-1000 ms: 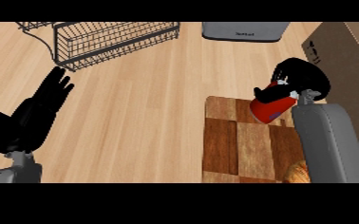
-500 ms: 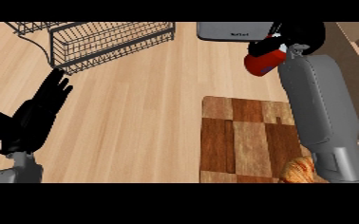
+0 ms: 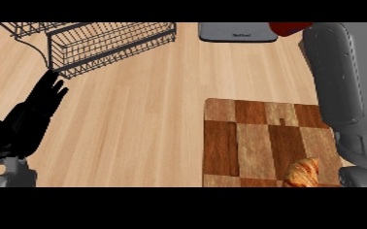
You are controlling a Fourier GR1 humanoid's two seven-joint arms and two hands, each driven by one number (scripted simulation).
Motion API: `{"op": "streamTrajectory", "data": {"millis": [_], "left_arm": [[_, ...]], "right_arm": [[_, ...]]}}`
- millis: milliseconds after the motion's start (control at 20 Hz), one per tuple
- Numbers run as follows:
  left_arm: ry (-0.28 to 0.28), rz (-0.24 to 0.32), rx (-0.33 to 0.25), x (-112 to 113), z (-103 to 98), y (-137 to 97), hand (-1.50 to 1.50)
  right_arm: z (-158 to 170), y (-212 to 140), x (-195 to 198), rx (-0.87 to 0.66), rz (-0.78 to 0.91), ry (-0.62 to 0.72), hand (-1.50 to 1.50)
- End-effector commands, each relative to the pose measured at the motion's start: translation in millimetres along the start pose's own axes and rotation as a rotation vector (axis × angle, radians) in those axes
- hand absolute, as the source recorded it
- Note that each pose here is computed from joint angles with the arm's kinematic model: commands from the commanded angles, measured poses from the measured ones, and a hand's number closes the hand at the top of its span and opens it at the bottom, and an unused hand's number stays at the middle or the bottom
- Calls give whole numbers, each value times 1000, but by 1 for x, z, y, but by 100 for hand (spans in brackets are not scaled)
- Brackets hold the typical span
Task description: Pick the can from the cutting board and place it in the cardboard box
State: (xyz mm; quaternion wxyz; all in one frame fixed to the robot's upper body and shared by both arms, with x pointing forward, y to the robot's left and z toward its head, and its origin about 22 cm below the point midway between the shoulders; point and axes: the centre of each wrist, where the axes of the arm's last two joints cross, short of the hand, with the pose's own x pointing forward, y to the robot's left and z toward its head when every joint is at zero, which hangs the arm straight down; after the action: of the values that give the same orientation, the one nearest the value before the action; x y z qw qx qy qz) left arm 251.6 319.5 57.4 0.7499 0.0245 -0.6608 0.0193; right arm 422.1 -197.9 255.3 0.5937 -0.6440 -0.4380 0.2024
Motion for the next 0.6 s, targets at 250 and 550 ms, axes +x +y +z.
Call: {"op": "streamTrajectory", "data": {"millis": [250, 550], "left_arm": [[12, 14, 3, -4, 8, 16, 0], [-15, 4, 0, 0, 3, -12, 0]], "right_arm": [[-41, -30, -37, -117, -7, 154, 150], [-64, -27, -77, -81, 74, 141, 150]]}}
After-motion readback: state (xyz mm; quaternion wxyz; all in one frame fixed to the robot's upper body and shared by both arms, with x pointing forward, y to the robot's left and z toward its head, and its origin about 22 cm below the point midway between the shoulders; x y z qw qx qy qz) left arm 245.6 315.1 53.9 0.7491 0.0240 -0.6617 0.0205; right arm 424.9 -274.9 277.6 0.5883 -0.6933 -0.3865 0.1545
